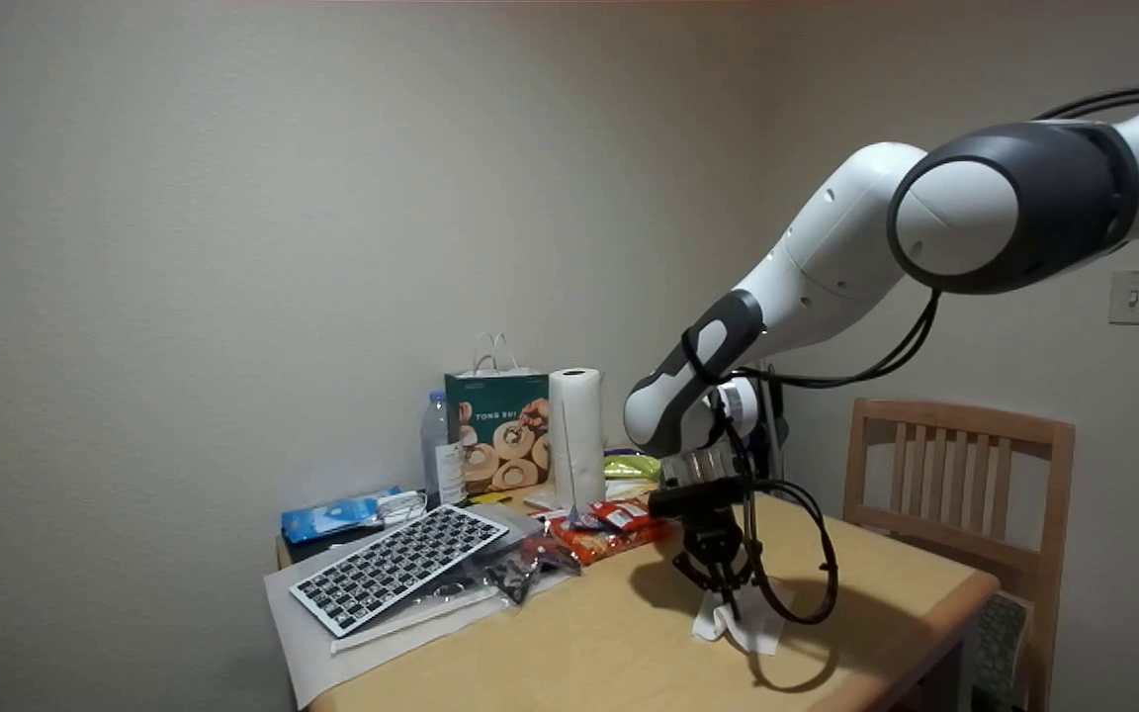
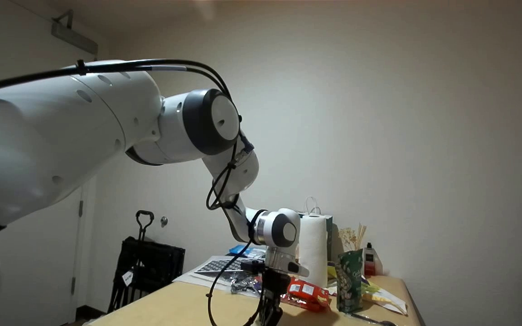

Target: Use the napkin to wipe the table

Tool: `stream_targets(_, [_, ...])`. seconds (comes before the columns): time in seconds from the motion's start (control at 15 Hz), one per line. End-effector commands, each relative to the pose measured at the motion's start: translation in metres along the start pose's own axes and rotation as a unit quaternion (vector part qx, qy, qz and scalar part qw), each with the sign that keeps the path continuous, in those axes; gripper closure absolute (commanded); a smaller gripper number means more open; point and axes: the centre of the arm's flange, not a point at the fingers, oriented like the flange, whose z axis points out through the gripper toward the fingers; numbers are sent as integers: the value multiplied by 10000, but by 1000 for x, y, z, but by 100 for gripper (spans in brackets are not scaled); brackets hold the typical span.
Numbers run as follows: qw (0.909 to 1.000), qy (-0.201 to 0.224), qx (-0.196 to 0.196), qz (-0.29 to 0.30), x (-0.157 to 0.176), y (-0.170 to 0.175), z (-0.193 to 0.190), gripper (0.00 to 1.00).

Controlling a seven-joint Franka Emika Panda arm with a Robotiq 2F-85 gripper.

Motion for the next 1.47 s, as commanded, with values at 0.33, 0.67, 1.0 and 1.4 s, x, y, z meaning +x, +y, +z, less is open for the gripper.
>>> stream_targets(0.33, [9905,-127,167,1361,67,72,2,99])
stream_targets(0.67, [9881,-188,225,1508,78,85,2,99])
stream_targets(1.0, [9580,-140,551,2811,138,114,-8,100])
stream_targets(1.4, [9421,-153,540,3307,175,176,-3,99])
